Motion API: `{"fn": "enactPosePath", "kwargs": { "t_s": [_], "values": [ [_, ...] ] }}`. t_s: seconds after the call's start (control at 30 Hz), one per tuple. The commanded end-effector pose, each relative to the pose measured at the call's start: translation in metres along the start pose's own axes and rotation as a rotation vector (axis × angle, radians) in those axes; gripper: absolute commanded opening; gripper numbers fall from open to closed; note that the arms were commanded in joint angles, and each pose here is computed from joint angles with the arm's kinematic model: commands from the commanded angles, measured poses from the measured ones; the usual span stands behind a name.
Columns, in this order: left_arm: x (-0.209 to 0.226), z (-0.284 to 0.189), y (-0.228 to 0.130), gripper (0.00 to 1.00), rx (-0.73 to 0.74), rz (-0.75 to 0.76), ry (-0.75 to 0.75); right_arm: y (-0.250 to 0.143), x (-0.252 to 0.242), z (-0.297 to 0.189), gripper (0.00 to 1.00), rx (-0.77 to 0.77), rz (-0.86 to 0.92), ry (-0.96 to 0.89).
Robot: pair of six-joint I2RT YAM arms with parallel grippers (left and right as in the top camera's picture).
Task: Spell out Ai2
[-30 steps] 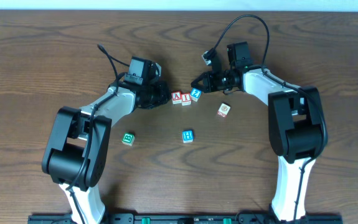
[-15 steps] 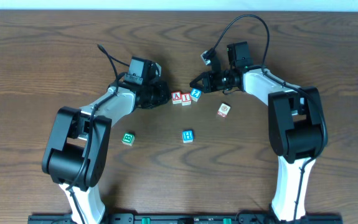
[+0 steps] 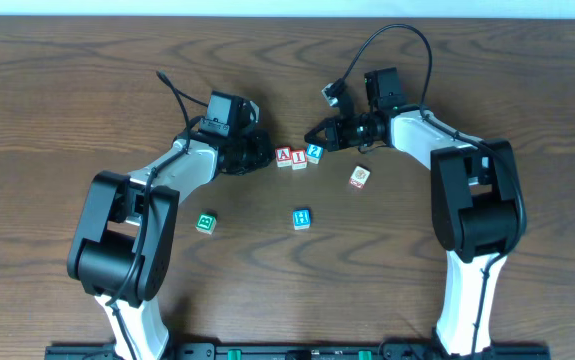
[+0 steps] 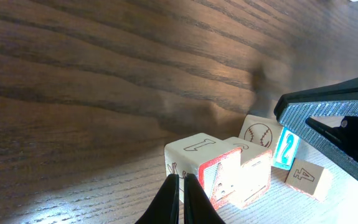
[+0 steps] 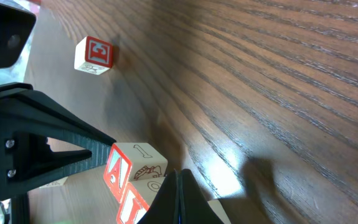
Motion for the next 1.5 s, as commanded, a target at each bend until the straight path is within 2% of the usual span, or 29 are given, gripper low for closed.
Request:
{"fn": "enactPosePath", "kwargs": {
  "t_s": [0.0, 0.6, 0.73, 0.9, 1.03, 1.1, 1.2, 1.47],
  "values": [
    [0.009, 0.005, -0.004, 0.06, 0.01, 0.01, 0.024, -0.002, 0.003, 0.002, 0.01, 0.007, -0.018, 0.037],
    [0.009, 0.005, -0.003, 0.06, 0.009, 0.009, 0.024, -0.007, 0.004, 0.001, 0.01, 0.025, -0.035, 0.05],
    [0.009, 0.005, -0.003, 0.06, 0.009, 0.01, 0.024, 0.009, 0.002, -0.003, 0.01, -0.018, -0.058, 0.029],
    [0.009, 0.005, -0.003, 0.06, 0.01, 0.028, 0.024, 0.045, -0.008, -0.032, 0.01, -0.089, -0.034, -0.036],
    [0.009, 0.005, -0.003, 0.06, 0.01, 0.043, 0.024, 0.034, -0.021, -0.047, 0.01, -0.009, 0.084, -0.146],
    [0.009, 0.005, -0.003, 0.06, 0.011, 0.054, 0.025, 0.014, -0.026, -0.052, 0.01, 0.086, 0.14, -0.23],
    [0.01, 0.005, -0.004, 0.06, 0.016, 0.071, 0.028, -0.014, -0.015, -0.052, 0.01, 0.232, 0.132, -0.329],
    [0.011, 0.005, -0.005, 0.06, 0.021, 0.104, 0.031, -0.016, -0.003, -0.04, 0.01, 0.257, 0.085, -0.374]
  ]
}}
Point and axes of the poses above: each gripper's point midway between its finger pads, its own z axis out along the fingers, its own x axis along the line the jaws close on, y = z × x, the point moved 3 cm from there along -z, back along the fingers, and after that the axes turned 1 degree about -z, right-handed, at the moved point
